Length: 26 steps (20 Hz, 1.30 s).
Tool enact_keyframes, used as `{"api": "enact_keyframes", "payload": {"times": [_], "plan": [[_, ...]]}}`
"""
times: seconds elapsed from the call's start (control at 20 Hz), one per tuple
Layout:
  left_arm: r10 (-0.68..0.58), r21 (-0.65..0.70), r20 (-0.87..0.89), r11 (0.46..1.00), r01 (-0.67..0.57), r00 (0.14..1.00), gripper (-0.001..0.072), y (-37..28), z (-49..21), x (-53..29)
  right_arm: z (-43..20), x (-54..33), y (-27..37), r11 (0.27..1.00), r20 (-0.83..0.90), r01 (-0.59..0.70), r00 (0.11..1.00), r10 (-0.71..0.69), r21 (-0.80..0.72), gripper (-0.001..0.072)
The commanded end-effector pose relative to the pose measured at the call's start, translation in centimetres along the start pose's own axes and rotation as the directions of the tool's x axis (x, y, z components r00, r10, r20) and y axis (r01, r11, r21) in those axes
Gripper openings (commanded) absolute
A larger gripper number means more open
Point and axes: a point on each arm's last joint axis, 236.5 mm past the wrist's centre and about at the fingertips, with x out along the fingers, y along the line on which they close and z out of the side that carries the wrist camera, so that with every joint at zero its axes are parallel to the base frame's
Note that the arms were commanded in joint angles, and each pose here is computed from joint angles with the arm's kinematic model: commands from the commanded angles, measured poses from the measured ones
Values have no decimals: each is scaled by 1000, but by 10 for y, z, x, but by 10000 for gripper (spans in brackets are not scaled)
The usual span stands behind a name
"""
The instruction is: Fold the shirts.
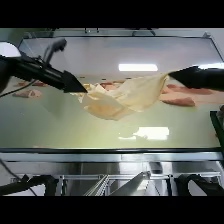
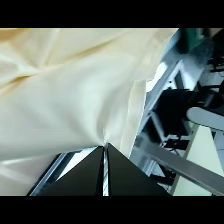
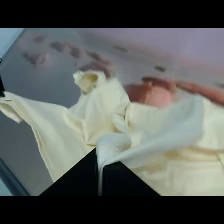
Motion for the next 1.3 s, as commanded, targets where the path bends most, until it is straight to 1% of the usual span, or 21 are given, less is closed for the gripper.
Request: {"api": "enact_keyframes", "payload": {"times": [0.0,0.05,0.1,0.2,0.3,0.35,0.4,0.45,0.5,0.6,0.65,0.7,0.8,0.85,0.95,1.0,1.05,1.1,1.15,1.25], "plan": [[-123,325,234,945,41,965,17,-142,19,-64,59,-74,79,966,239,99,970,-40,-241,16],[-96,417,339,907,-58,936,17,-179,24,-92,82,-100,102,935,338,178,939,-68,-305,16],[-77,483,452,858,-171,888,18,-215,26,-120,104,-126,124,900,435,258,896,-87,-352,16],[-94,544,646,753,-370,758,19,-283,23,-173,141,-168,161,835,587,385,804,-95,-393,16],[-111,542,765,643,-541,635,20,-326,17,-211,168,-191,180,793,665,448,744,-74,-412,15],[-105,515,808,603,-609,580,21,-334,20,-227,178,-193,175,794,674,454,735,-77,-405,15],[-82,481,833,595,-643,547,22,-329,28,-239,186,-185,162,822,663,418,746,-67,-387,15],[-56,468,832,606,-643,552,22,-314,39,-244,191,-171,145,860,638,358,768,-51,-363,15],[-38,464,817,637,-616,576,22,-292,53,-243,191,-150,118,901,589,282,808,-38,-330,15],[-20,450,766,730,-514,642,22,-231,88,-226,182,-100,55,960,470,148,882,-20,-238,16],[6,433,744,757,-489,668,22,-191,107,-214,173,-69,19,978,410,105,912,-22,-181,16],[50,393,725,789,-471,687,22,-144,128,-198,163,-40,-14,987,360,80,933,-26,-137,16],[156,290,689,835,-466,708,22,-50,162,-164,136,25,-84,999,277,50,960,-46,-7,16],[203,242,665,852,-465,719,22,-4,175,-146,120,54,-116,997,244,51,968,-65,62,16],[249,173,607,885,-432,755,22,72,188,-115,84,103,-174,979,184,75,977,-110,190,18],[264,148,580,896,-418,770,18,103,189,-106,70,117,-191,968,160,76,980,-116,237,99],[275,119,560,907,-404,782,215,132,190,-102,60,124,-204,964,140,77,983,-115,256,380],[283,69,543,923,-378,791,607,153,187,-102,55,123,-211,962,125,76,986,-112,262,472],[298,-26,532,941,-336,793,710,175,181,-108,49,115,-213,960,101,73,989,-103,269,472],[323,-126,484,946,-300,814,710,211,152,-120,14,87,-218,942,-53,108,994,-96,317,472]]}}
